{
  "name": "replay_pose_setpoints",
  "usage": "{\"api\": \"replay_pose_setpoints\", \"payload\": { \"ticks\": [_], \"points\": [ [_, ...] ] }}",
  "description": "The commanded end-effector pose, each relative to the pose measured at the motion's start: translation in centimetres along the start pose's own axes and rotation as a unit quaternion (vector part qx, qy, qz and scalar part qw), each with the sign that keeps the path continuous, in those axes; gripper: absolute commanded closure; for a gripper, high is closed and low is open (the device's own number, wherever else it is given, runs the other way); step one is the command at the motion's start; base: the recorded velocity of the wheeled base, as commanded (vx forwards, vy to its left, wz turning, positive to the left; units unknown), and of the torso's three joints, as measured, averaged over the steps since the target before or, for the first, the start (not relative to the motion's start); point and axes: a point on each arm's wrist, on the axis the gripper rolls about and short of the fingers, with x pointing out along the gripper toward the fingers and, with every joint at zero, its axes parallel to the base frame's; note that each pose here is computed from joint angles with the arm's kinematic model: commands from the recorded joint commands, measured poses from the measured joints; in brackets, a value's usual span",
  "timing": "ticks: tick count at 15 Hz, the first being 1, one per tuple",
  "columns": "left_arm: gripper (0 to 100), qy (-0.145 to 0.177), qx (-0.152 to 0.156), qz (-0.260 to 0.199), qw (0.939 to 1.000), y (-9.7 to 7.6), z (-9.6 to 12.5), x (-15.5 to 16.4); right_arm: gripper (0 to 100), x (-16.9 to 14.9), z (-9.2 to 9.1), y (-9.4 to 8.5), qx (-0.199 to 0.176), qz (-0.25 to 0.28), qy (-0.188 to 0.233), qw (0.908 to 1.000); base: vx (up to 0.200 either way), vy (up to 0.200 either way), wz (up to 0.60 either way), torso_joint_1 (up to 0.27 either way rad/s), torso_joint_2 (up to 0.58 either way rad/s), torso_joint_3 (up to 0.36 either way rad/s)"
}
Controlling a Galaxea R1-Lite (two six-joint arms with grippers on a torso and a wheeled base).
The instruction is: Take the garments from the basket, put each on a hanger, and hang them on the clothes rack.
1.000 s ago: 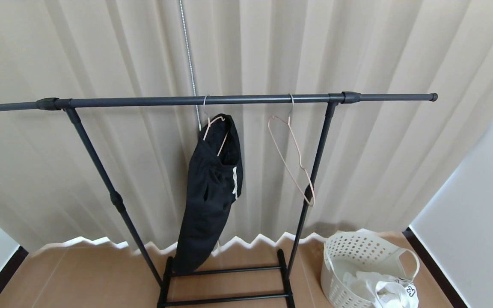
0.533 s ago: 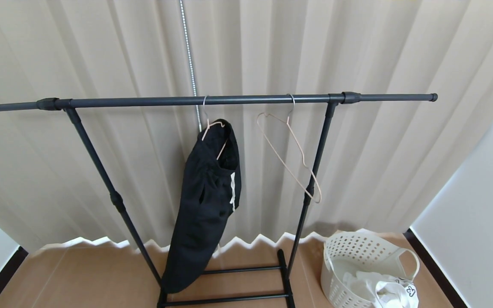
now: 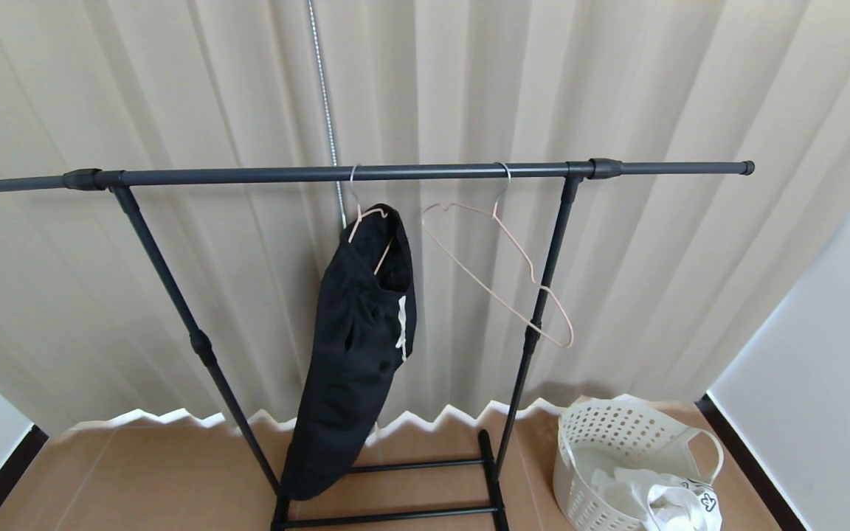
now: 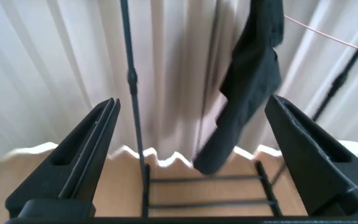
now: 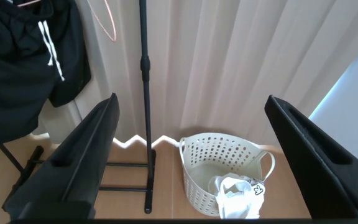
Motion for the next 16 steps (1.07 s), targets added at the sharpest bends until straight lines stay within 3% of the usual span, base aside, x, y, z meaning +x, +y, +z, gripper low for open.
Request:
{"api": "replay_pose_setpoints", "payload": {
  "ticks": [1, 9, 16],
  "points": [
    [0, 0.0, -0.001, -0.001, 1.0, 0.0, 0.0, 0.01, 0, 0.0, 0.0, 0.0, 0.0, 0.0, 0.0, 1.0, 0.0, 0.0, 0.0, 0.0, 0.0, 0.0],
    [0, 0.0, -0.003, 0.001, 1.0, 0.0, 0.0, 0.01, 0, 0.0, 0.0, 0.0, 0.0, 0.0, 0.0, 1.0, 0.0, 0.0, 0.0, -0.011, 0.02, 0.014],
    [0, 0.0, -0.003, 0.001, 1.0, 0.01, 0.0, 0.01, 0, 0.0, 0.0, 0.0, 0.0, 0.0, 0.0, 1.0, 0.0, 0.0, 0.0, -0.138, 0.33, 0.185]
  ]
}}
